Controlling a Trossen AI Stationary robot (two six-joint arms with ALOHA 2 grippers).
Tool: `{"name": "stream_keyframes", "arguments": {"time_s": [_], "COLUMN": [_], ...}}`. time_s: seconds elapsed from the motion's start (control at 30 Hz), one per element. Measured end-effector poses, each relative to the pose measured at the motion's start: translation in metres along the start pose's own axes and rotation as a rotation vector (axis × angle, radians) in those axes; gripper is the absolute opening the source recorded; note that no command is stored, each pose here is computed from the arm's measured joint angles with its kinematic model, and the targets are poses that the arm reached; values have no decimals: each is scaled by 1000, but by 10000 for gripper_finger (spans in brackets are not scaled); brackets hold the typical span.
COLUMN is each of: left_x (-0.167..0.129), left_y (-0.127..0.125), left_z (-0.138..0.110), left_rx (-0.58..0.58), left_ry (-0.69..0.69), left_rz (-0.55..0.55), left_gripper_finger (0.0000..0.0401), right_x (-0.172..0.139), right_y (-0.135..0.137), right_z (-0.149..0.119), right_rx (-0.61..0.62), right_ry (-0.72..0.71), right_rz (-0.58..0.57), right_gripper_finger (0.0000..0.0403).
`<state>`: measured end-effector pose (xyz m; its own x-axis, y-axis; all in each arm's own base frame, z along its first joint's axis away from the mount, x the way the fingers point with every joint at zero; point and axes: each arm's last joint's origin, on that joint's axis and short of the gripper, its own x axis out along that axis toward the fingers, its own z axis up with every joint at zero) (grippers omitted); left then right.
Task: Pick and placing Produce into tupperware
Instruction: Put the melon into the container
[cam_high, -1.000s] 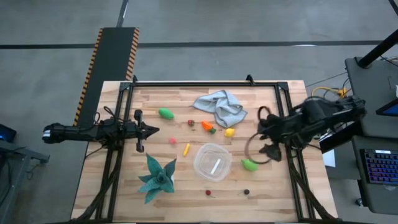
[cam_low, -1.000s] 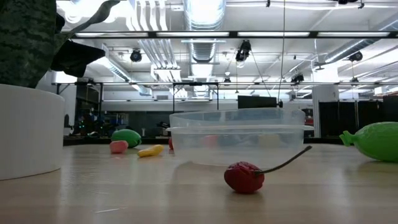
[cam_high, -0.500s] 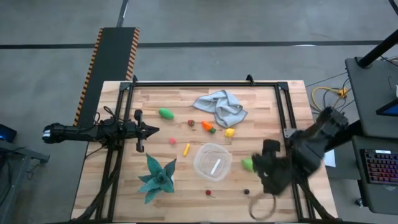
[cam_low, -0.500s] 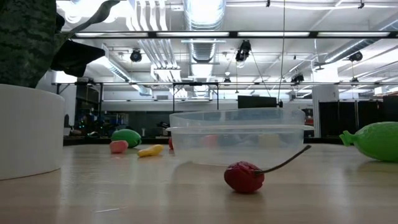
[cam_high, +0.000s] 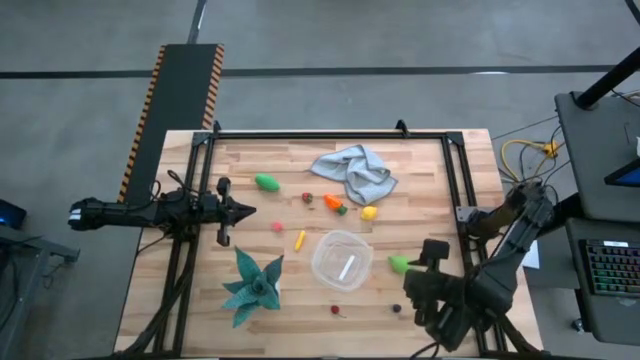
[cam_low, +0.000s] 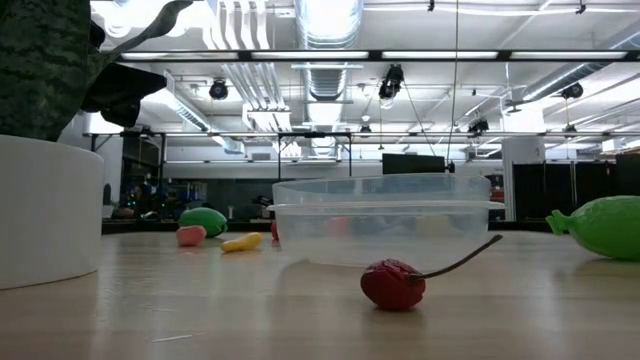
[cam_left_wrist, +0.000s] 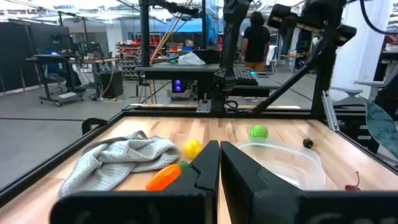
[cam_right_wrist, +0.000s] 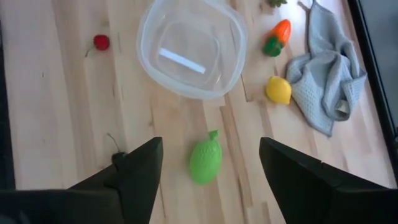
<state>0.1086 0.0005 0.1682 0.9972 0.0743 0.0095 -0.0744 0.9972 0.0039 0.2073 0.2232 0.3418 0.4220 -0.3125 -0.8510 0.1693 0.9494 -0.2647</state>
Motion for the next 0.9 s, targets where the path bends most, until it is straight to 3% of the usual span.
{"name": "stream_keyframes", "arguments": {"time_s": [0.17,0.53,0.9], "left_x": [0,0,2], "left_y": [0,0,-1], "left_z": [4,4,0], "left_rx": [-3,-2,1], "left_ry": [-37,-37,-2], "left_rz": [-11,-13,-15], "left_gripper_finger": [0,0,0], "right_x": [16,72,110], "right_y": [2,-10,-13], "right_z": [3,-11,-29], "right_rx": [69,145,120], "right_ry": [43,310,251], "right_rz": [-37,-141,-134], "right_gripper_finger": [268,354,361]}}
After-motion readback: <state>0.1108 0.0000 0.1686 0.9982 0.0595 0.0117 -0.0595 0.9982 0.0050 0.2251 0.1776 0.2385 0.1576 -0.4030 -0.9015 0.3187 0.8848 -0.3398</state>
